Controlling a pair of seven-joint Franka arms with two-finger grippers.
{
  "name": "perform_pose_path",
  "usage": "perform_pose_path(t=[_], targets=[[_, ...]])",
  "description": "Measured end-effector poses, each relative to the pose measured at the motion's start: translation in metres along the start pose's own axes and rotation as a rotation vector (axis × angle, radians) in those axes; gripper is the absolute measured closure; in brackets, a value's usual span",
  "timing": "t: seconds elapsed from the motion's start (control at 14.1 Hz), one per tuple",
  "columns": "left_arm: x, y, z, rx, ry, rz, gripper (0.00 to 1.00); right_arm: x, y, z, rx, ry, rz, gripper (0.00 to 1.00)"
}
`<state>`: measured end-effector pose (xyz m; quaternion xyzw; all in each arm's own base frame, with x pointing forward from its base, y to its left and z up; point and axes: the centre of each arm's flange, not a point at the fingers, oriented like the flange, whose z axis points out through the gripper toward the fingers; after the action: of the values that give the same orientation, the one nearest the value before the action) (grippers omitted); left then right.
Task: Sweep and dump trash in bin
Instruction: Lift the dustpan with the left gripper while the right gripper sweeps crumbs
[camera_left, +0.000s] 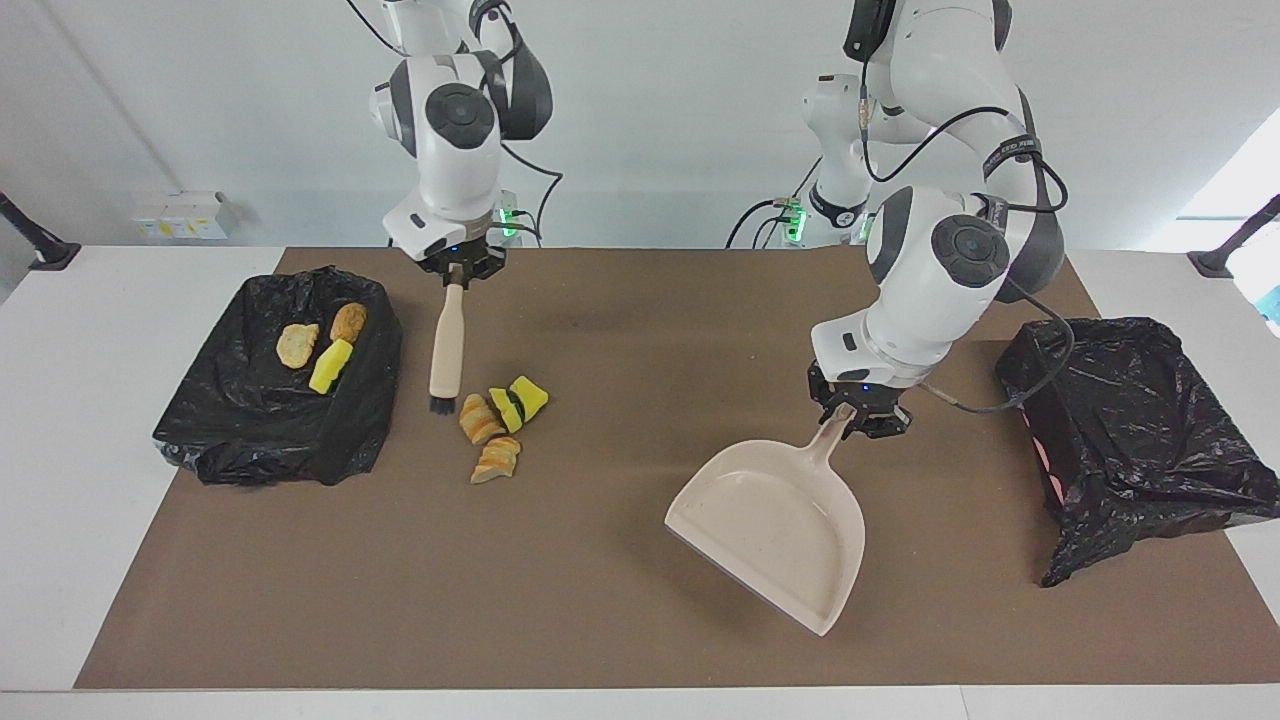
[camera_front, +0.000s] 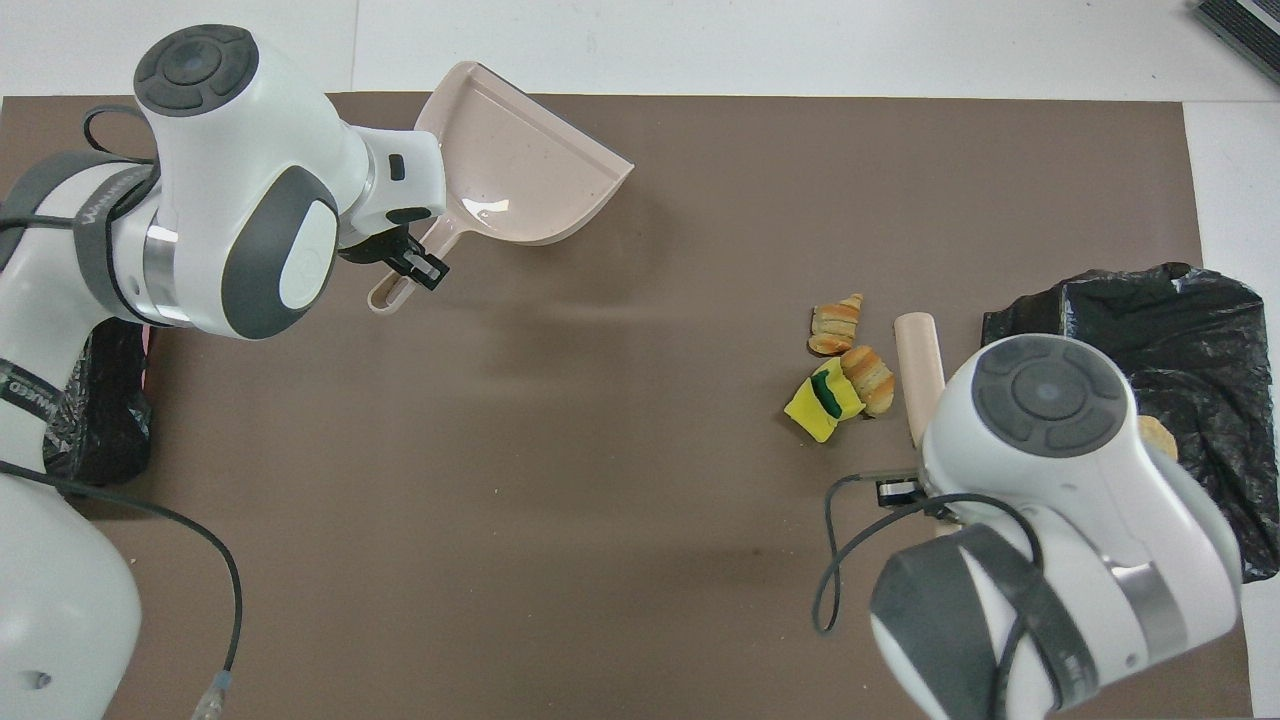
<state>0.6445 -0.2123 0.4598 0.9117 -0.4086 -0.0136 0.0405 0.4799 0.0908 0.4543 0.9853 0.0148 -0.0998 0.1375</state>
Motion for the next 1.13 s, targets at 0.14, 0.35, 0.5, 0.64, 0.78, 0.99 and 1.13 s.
perform_pose_path(t=[0.14, 0.35, 0.5, 0.64, 0.78, 0.99, 1.13], targets=[[-0.005, 0.004, 0.000, -0.007, -0.039, 0.125, 0.69, 0.018, 0.018, 0.025, 0.000, 0.008, -0.008, 0.74], [-0.008, 0.020, 0.009, 0.010, -0.088, 0.272, 0.69, 0.037, -0.001, 0.058, 0.004, 0.013, -0.038, 0.74], [-0.001, 0.057, 0.022, 0.076, -0.132, 0.375, 0.69, 0.044, -0.020, 0.080, 0.002, 0.002, -0.052, 0.74], [0.001, 0.101, 0.047, 0.095, -0.173, 0.461, 0.69, 0.044, -0.043, 0.091, -0.006, -0.009, -0.059, 0.74], [0.002, 0.131, 0.073, 0.096, -0.212, 0.524, 0.69, 0.039, -0.070, 0.093, 0.016, -0.021, -0.056, 0.74], [0.000, 0.150, 0.092, 0.084, -0.243, 0.564, 0.69, 0.029, -0.106, 0.087, 0.119, -0.045, -0.051, 0.74], [-0.002, 0.155, 0.099, 0.077, -0.256, 0.575, 0.69, 0.023, -0.126, 0.081, 0.187, -0.054, -0.046, 0.74]])
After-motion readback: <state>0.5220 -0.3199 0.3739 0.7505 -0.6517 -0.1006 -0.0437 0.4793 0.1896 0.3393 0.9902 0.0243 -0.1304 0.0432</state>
